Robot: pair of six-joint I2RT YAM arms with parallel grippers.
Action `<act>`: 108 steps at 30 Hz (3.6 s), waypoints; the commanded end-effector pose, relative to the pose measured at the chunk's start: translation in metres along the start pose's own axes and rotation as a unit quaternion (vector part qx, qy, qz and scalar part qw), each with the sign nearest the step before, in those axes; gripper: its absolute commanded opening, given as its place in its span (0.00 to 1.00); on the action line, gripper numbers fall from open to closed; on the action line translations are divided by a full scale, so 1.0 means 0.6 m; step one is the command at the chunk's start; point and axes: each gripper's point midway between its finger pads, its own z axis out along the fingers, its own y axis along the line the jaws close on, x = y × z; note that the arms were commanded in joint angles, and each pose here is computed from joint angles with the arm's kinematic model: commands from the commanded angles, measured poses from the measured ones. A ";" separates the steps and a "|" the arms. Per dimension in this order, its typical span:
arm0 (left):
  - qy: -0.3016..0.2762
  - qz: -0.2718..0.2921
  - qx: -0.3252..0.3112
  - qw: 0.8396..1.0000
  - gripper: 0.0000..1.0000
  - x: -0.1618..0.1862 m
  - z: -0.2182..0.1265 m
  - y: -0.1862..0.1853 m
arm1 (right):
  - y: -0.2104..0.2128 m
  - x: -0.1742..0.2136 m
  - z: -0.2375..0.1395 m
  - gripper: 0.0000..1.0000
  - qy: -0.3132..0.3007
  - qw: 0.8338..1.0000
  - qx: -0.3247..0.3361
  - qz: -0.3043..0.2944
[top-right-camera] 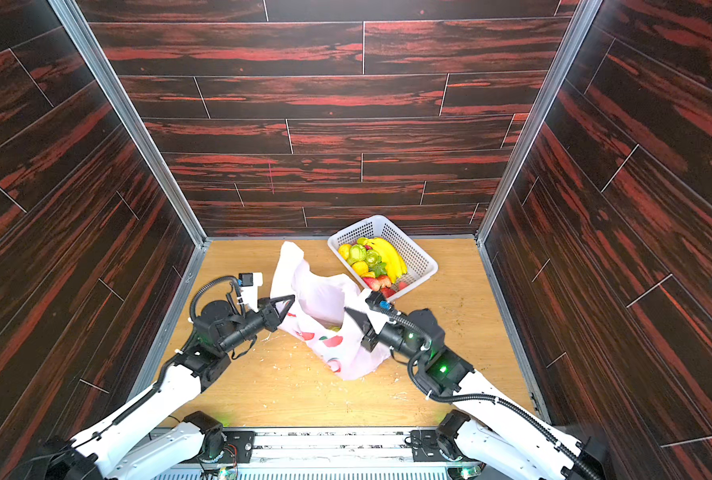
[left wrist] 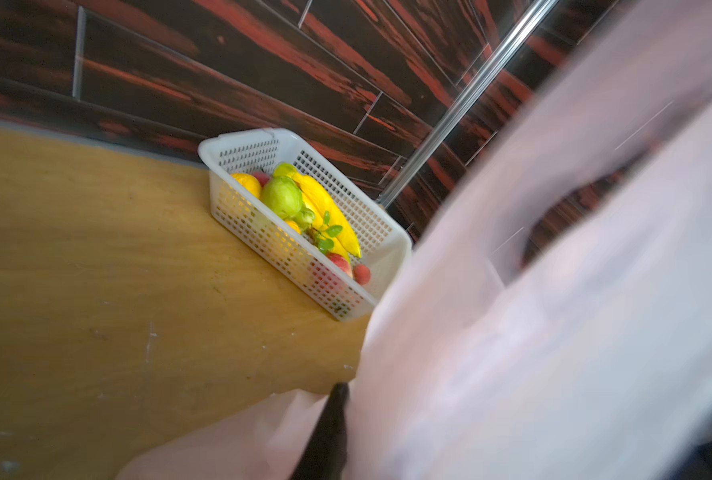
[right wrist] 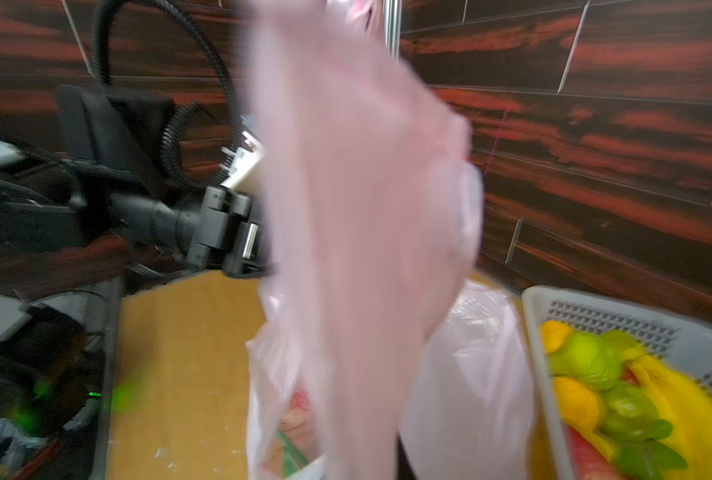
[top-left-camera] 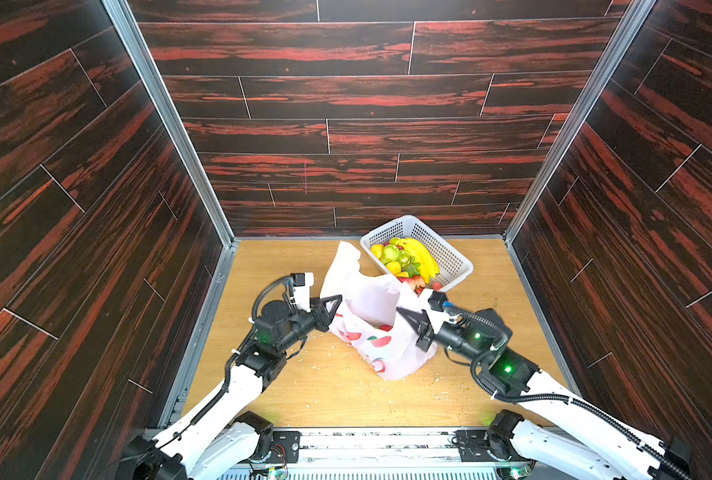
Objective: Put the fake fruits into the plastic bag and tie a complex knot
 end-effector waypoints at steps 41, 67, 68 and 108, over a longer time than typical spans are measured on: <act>0.120 0.156 0.338 0.920 0.74 -0.069 -0.031 -0.412 | -0.001 -0.055 -0.029 0.00 -0.008 0.961 -0.278 0.016; 0.182 0.241 0.350 0.886 0.38 -0.043 0.118 -0.409 | 0.017 -0.065 -0.034 0.01 -0.007 0.948 -0.316 0.032; 0.179 0.244 0.349 0.887 0.22 -0.047 0.117 -0.408 | 0.015 -0.065 -0.032 0.07 -0.004 0.950 -0.311 0.033; 0.074 0.168 0.283 0.941 0.25 -0.178 0.124 -0.354 | -0.031 0.039 0.009 0.00 -0.014 0.990 -0.115 0.077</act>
